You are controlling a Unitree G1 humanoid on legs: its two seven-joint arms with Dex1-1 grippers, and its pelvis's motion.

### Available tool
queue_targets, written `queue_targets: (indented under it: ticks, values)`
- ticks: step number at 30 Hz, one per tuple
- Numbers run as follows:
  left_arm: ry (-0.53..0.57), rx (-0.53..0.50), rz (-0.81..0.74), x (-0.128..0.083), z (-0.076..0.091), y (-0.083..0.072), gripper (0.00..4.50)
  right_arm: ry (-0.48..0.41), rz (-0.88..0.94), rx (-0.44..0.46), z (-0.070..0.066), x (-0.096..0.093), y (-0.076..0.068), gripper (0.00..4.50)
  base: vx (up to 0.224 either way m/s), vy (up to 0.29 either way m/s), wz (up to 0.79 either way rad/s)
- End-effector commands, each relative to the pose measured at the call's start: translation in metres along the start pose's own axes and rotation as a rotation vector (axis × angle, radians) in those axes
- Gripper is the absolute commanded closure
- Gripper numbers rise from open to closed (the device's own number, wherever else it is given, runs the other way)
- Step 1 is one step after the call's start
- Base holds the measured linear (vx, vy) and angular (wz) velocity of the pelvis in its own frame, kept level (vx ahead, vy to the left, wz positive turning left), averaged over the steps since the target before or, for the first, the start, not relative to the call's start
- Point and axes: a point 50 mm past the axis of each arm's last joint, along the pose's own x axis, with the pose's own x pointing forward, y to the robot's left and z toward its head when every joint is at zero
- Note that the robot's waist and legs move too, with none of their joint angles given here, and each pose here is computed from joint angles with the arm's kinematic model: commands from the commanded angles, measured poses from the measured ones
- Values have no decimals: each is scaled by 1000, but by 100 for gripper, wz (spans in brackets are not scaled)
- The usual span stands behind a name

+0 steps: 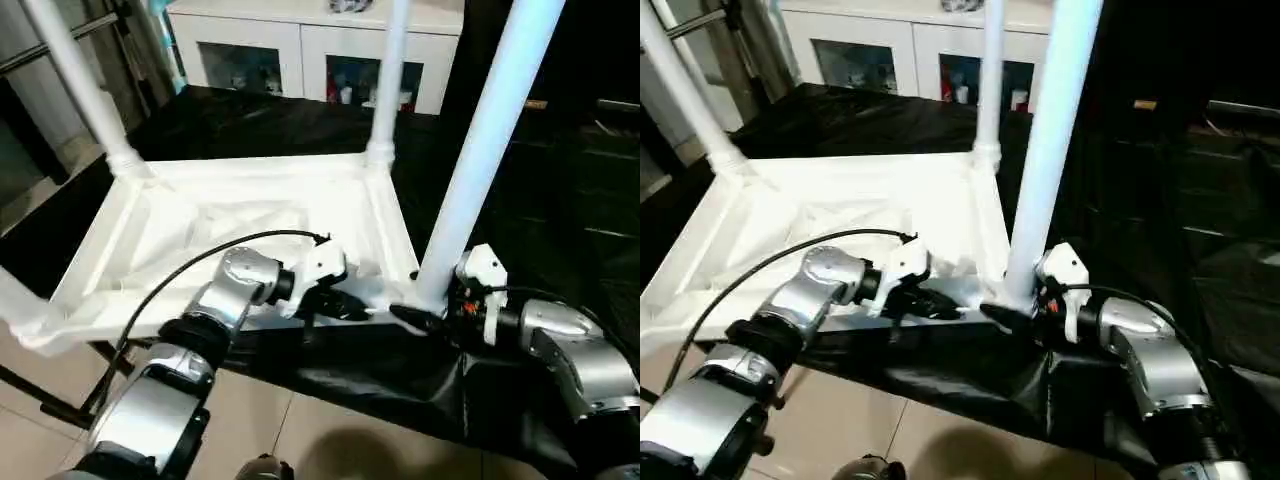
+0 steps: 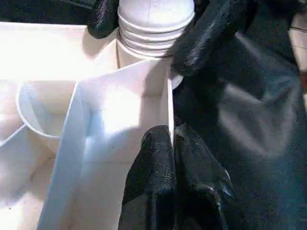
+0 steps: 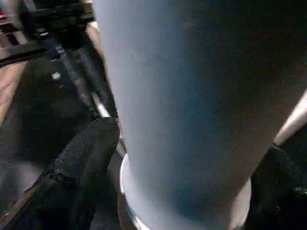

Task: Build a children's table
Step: Rotate leg to tighten

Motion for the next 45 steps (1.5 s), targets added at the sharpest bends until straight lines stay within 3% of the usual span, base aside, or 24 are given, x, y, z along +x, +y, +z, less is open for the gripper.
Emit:
queue_targets:
  ticks: [1, 4, 10, 14, 20, 22, 25, 27, 30, 31, 34, 38, 45]
  values:
    - [-77, 117, -62, 7, 28, -1, 450, -2, 109, -3, 2, 11, 12, 103, 0, 0, 0]
    - [-70, 118, -73, 3, 26, -2, 450, 8, 139, 0, 1, 10, 15, 144, 0, 0, 0]
    - [-69, 115, -74, 2, 25, -2, 450, -7, 171, 23, 2, 13, 20, 173, 0, 0, 0]
    - [-30, 72, 52, 9, 22, 6, 450, -61, 106, 65, 3, 20, 19, 175, 0, 0, 0]
    - [-8, -27, 342, 24, 28, 26, 450, -7, -355, 182, -11, 43, -11, 176, 0, 0, 0]
    - [-15, -65, 432, 32, 35, 32, 450, 0, -460, 221, -14, 53, -13, 176, 0, 0, 0]
    - [-35, -73, 461, 38, 41, 33, 450, -13, -505, 243, -12, 63, -10, 176, 0, 0, 0]
    - [-66, -63, 443, 49, 49, 30, 450, -26, -516, 207, -5, 80, -2, 177, 0, 0, 0]
    - [-84, -48, 403, 54, 51, 26, 450, -62, -447, 188, 2, 88, 6, 177, 0, 0, 0]
    - [-89, -44, 385, 55, 51, 25, 450, -90, -417, 217, 3, 90, 8, 142, 0, 0, 0]
    - [-90, -34, 364, 54, 50, 24, 450, -110, -380, 248, 5, 88, 8, 104, 0, 0, 0]
    - [-98, 7, 282, 47, 45, 20, 450, -100, -334, 148, 6, 71, 3, 64, 0, 0, 0]
    - [-111, 60, 117, 29, 35, 10, 450, -85, -151, 81, 8, 34, 2, 64, 0, 0, 0]
